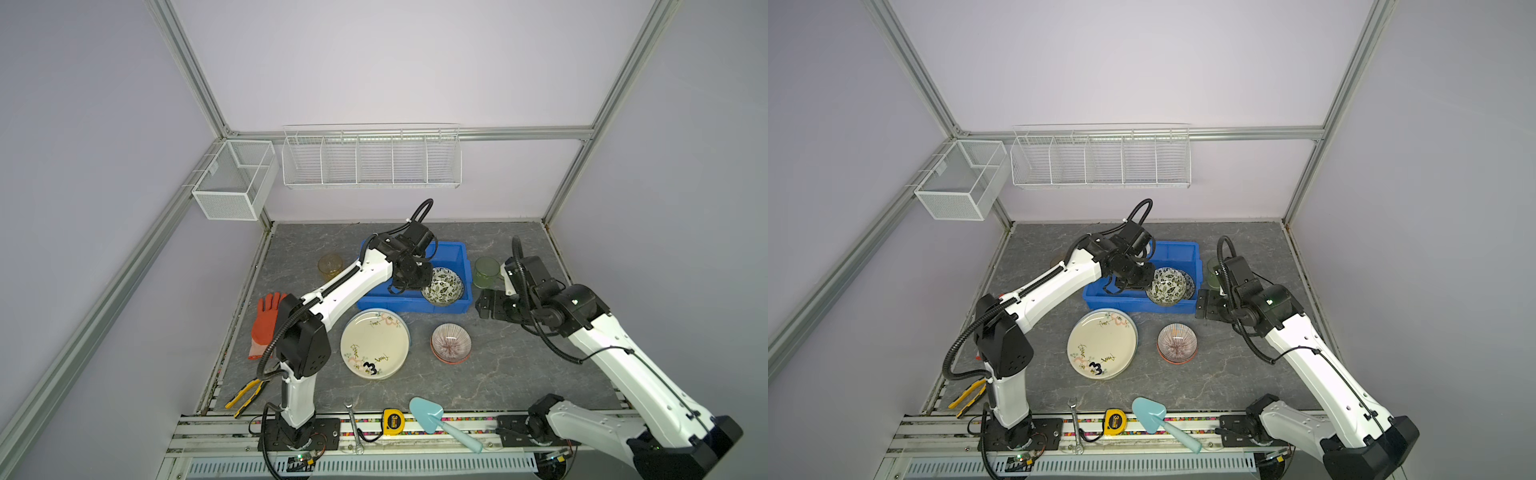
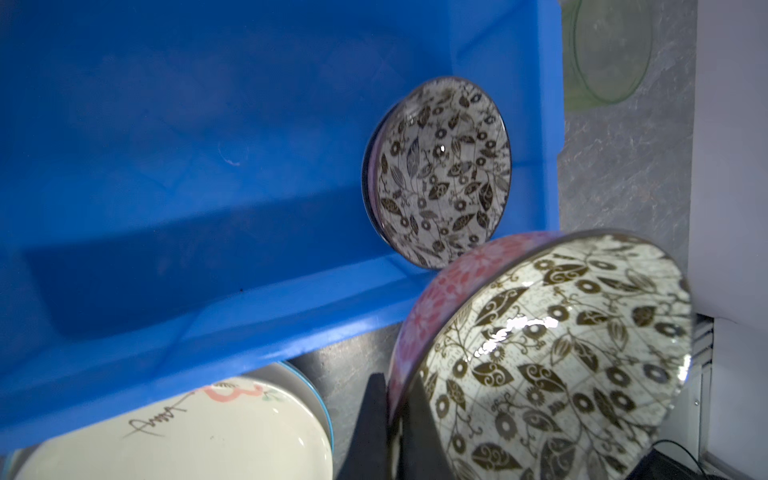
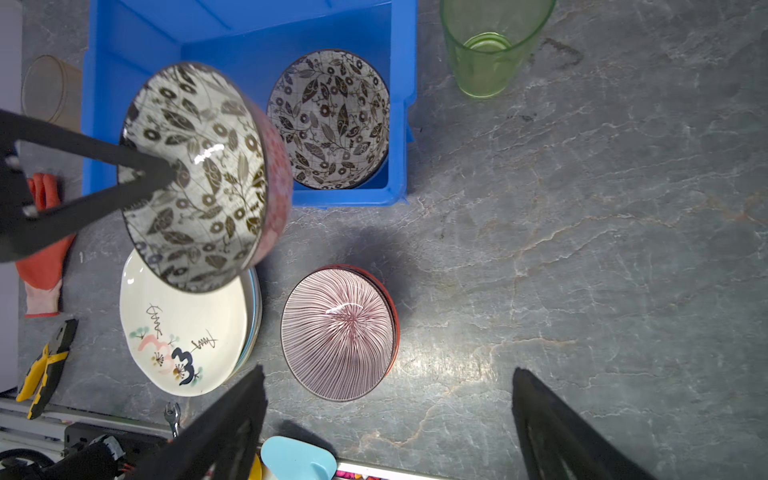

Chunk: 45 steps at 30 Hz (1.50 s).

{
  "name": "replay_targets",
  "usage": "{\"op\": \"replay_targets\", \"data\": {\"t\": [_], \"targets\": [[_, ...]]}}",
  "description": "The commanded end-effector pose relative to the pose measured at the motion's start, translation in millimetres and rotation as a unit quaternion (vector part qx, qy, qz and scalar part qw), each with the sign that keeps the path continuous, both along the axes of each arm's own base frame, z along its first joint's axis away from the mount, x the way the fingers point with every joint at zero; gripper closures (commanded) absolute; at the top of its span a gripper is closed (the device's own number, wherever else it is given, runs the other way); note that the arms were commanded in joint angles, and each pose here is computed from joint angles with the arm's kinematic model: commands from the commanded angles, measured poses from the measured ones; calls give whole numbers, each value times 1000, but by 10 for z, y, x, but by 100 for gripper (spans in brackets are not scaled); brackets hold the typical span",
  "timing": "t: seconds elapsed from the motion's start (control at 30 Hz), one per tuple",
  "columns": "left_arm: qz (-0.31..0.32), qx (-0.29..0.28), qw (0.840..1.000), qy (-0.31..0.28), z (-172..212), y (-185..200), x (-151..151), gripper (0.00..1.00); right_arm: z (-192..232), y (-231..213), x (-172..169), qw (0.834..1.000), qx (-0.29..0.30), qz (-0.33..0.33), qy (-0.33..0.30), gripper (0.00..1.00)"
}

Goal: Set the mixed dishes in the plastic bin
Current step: 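Carry the bowl over the bin with the left gripper while the right withdraws, then lower the leaf-pattern bowl into the bin and open the left gripper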

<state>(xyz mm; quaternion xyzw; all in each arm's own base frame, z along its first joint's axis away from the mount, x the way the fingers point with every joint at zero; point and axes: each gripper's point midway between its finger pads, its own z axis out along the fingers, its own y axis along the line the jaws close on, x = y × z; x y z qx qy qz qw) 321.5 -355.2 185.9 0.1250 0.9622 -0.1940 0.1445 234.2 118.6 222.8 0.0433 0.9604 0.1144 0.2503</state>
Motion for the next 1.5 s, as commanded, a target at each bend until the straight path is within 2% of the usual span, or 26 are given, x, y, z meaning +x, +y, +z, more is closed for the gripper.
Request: {"op": "replay_targets", "data": {"t": [0.0,0.2,0.53,1.13,1.47], "targets": [[-11,8,1000,-23,80,-28,171,100,-101,-135,-112,1000,-16,-17,17,7],[-16,23,999,-38,33,-117,415,100,-127,-176,-170,1000,-13,-20,18,8],[-29,38,998,-48,-176,-253,619,100,-208,-175,-188,999,-5,-25,24,8],[-39,33,998,-34,-490,-398,694,100,-394,-193,-194,999,-16,-24,44,8],[-20,24,999,-29,-589,-417,715,100,-458,-201,-206,998,-17,-26,51,9]]}}
